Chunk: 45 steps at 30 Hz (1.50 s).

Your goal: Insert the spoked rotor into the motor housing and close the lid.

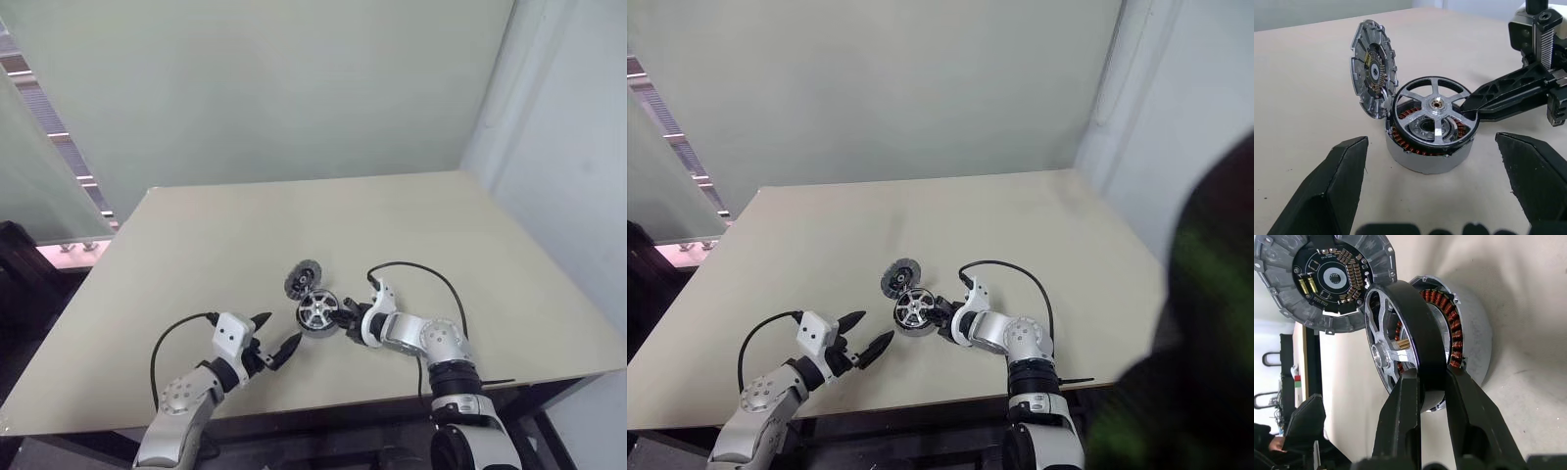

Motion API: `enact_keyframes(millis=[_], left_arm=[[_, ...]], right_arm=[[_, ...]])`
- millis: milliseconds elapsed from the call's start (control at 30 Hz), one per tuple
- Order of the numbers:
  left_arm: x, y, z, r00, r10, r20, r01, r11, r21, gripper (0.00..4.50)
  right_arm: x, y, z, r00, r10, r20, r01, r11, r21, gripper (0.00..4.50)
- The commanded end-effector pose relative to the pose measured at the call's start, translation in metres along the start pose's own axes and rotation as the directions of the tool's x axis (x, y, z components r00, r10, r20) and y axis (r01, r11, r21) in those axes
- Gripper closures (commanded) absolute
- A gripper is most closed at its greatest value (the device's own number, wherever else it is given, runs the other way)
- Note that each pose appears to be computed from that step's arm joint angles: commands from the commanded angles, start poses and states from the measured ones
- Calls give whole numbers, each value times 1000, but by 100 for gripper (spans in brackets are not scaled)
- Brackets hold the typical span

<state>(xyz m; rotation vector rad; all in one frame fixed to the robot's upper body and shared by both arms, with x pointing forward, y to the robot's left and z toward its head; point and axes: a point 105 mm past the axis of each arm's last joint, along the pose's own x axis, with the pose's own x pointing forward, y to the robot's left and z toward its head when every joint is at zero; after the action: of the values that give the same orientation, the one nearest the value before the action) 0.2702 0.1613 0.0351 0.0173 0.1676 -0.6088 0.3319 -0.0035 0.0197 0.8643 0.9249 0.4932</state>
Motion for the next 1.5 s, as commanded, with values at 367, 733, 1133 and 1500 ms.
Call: enact_keyframes(millis=[367,733,1133,1500], left_arm=[[1,-1,14,999,-3,51,1,999,34,0],[3,0,14,999,-10,49,9,999,34,0],[5,1,17,999,-15,52,12,999,44,0],[-1,3,16,999,0,51,-3,999,47,0]], right_arm=[[-2,63,1,985,170,13,-167,977,-131,149],[-32,64,21,991,82,105,18,699,-715,149],[11,59,6,963,215,164,33,508,-860,421],[22,26,4,980,145,138,44,517,-855,449]])
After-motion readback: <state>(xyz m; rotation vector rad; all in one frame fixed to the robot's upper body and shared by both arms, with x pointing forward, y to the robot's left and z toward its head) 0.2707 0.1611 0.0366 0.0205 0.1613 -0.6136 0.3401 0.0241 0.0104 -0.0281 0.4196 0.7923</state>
